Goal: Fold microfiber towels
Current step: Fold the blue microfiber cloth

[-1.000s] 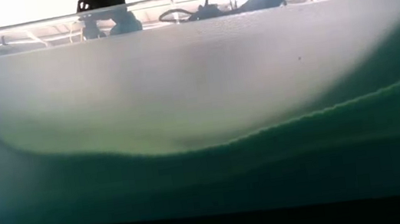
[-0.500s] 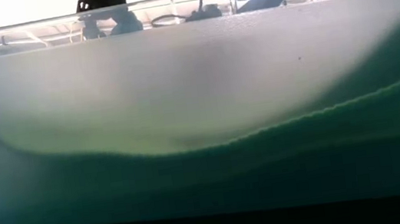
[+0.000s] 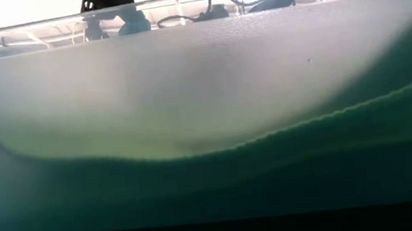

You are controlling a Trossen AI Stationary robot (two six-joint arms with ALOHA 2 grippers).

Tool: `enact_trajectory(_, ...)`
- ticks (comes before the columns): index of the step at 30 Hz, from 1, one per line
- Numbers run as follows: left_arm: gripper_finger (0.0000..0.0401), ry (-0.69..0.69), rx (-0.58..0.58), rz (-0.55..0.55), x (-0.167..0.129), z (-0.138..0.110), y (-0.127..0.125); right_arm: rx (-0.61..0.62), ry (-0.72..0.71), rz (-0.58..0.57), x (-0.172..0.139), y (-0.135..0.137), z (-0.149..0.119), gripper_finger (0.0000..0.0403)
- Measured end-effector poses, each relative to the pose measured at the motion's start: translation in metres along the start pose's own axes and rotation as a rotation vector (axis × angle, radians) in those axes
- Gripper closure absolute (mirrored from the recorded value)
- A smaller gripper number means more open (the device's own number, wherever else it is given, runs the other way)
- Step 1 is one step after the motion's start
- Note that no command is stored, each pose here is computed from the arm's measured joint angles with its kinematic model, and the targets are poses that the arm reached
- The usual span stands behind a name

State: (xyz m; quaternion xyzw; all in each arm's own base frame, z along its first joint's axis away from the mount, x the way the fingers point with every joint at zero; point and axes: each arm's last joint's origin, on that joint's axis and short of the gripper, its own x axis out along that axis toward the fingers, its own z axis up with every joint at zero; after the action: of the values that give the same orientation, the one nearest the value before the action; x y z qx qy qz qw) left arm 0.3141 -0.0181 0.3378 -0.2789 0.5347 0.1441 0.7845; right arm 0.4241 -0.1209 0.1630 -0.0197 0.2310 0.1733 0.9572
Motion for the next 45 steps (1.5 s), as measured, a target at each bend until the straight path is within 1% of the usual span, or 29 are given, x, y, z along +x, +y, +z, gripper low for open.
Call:
enact_trajectory(7,0.0398,0.0,-0.006,0.0,0.0,0.0,0.0,-0.056,-0.008,0.035,0.008,0.012,0.004,0.0231)
enact_trajectory(15,0.0397,-0.001,-0.007,-0.001,0.0,0.0,0.0,-0.09,-0.018,0.041,0.011,0.017,0.006,0.0253)
enact_trajectory(18,0.0398,-0.001,-0.004,0.0,0.0,0.0,0.0,-0.09,-0.014,0.031,0.011,0.017,0.006,0.0287)
enact_trajectory(19,0.0397,-0.002,-0.003,0.001,0.0,0.0,0.0,-0.088,-0.008,0.021,0.011,0.016,0.006,0.0306)
enact_trajectory(22,0.0396,-0.014,0.007,0.017,0.0,0.0,0.0,-0.075,0.012,0.014,0.01,0.015,0.004,0.0377)
enact_trajectory(23,0.0397,-0.018,0.009,0.026,0.0,0.0,0.001,-0.067,0.025,0.01,0.009,0.014,0.002,0.0389)
enact_trajectory(24,0.0398,-0.019,0.018,0.036,0.0,0.0,0.001,-0.055,0.043,-0.003,0.007,0.012,0.0,0.0393)
enact_trajectory(26,0.0398,-0.033,0.036,0.069,0.0,0.0,0.003,-0.031,0.097,-0.043,0.001,0.007,-0.004,0.0396)
enact_trajectory(30,0.0399,-0.041,0.06,0.149,0.0,0.002,0.011,-0.04,0.197,-0.112,-0.023,-0.002,-0.002,0.0401)
enact_trajectory(32,0.0399,-0.021,0.064,0.185,-0.001,0.002,0.016,-0.023,0.236,-0.114,-0.036,-0.004,-0.001,0.0402)
enact_trajectory(35,0.0399,-0.006,0.082,0.227,-0.002,0.004,0.024,-0.007,0.247,-0.139,-0.053,-0.007,0.006,0.0402)
enact_trajectory(37,0.0399,-0.026,0.096,0.258,-0.002,0.007,0.029,-0.011,0.252,-0.186,-0.066,-0.008,0.014,0.0402)
enact_trajectory(41,0.0399,-0.115,0.111,0.394,-0.005,0.019,0.043,-0.062,0.243,-0.277,-0.086,-0.007,0.031,0.0402)
enact_trajectory(45,0.0399,-0.205,0.119,0.533,-0.009,0.034,0.062,-0.176,0.237,-0.41,-0.11,-0.003,0.052,0.0402)
